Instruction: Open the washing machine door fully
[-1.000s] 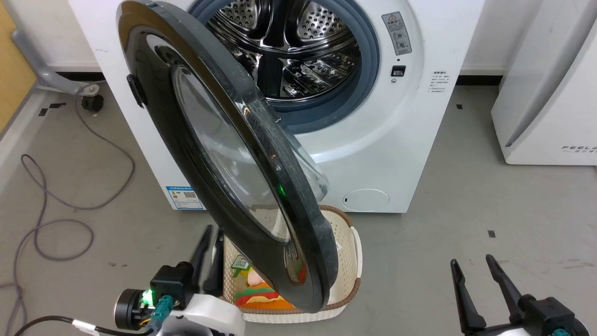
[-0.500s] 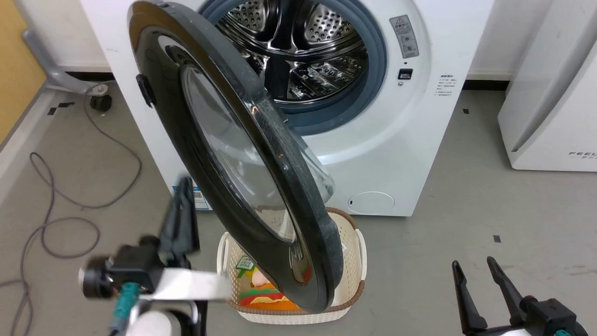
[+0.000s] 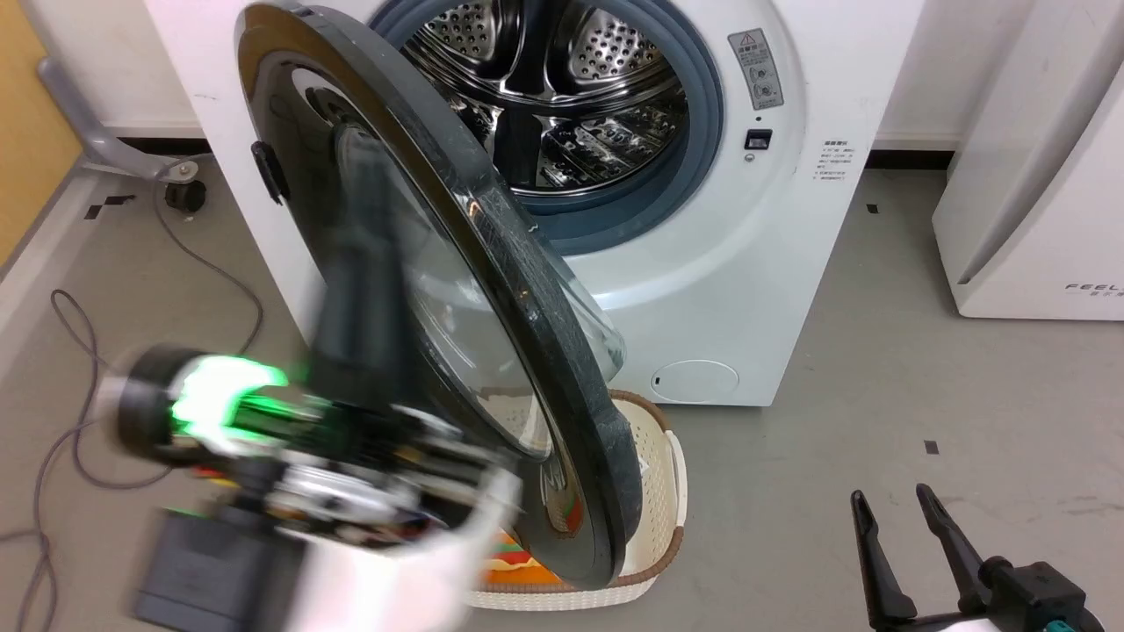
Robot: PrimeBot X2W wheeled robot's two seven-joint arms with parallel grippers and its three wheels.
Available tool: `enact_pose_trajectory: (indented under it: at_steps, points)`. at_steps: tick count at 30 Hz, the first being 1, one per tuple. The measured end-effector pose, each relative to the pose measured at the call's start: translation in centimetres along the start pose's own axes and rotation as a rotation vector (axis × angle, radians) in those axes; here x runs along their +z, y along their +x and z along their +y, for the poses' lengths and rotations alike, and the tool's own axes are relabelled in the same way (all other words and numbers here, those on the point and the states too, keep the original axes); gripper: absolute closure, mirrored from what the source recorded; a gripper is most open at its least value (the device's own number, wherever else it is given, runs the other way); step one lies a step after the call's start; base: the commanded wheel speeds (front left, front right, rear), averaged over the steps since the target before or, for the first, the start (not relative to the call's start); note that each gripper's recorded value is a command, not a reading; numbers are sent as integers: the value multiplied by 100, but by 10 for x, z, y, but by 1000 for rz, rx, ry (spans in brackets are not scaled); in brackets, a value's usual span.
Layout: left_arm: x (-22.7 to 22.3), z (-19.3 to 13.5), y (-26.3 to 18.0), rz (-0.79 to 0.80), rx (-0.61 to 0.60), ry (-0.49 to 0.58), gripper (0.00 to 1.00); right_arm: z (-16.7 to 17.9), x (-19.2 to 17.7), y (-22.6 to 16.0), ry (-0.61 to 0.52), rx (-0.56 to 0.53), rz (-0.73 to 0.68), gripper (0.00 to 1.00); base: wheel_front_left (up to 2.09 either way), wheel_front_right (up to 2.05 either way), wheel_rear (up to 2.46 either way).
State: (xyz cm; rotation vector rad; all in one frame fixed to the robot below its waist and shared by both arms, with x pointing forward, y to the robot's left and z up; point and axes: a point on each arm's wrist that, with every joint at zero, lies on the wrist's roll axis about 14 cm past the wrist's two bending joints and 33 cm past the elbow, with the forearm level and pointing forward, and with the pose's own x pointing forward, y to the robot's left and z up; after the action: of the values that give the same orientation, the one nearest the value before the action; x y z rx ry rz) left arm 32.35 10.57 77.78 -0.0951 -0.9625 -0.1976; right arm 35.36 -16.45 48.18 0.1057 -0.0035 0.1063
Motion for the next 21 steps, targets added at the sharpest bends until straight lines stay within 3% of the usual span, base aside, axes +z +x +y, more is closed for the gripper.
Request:
enact_pose_trajectory:
  at_steps: [10, 17, 21]
  points:
    - [-23, -107, -32, 136, -311, -282, 100, -4, -3, -2, 10, -14, 8, 0, 0, 0, 0]
    - [-66, -164, -98, 434, -474, -452, 100, -2, -3, -1, 10, -9, 10, 0, 0, 0, 0]
    - [-96, -180, -144, 650, -537, -480, 100, -2, -5, -1, 11, -7, 14, 0, 0, 0, 0]
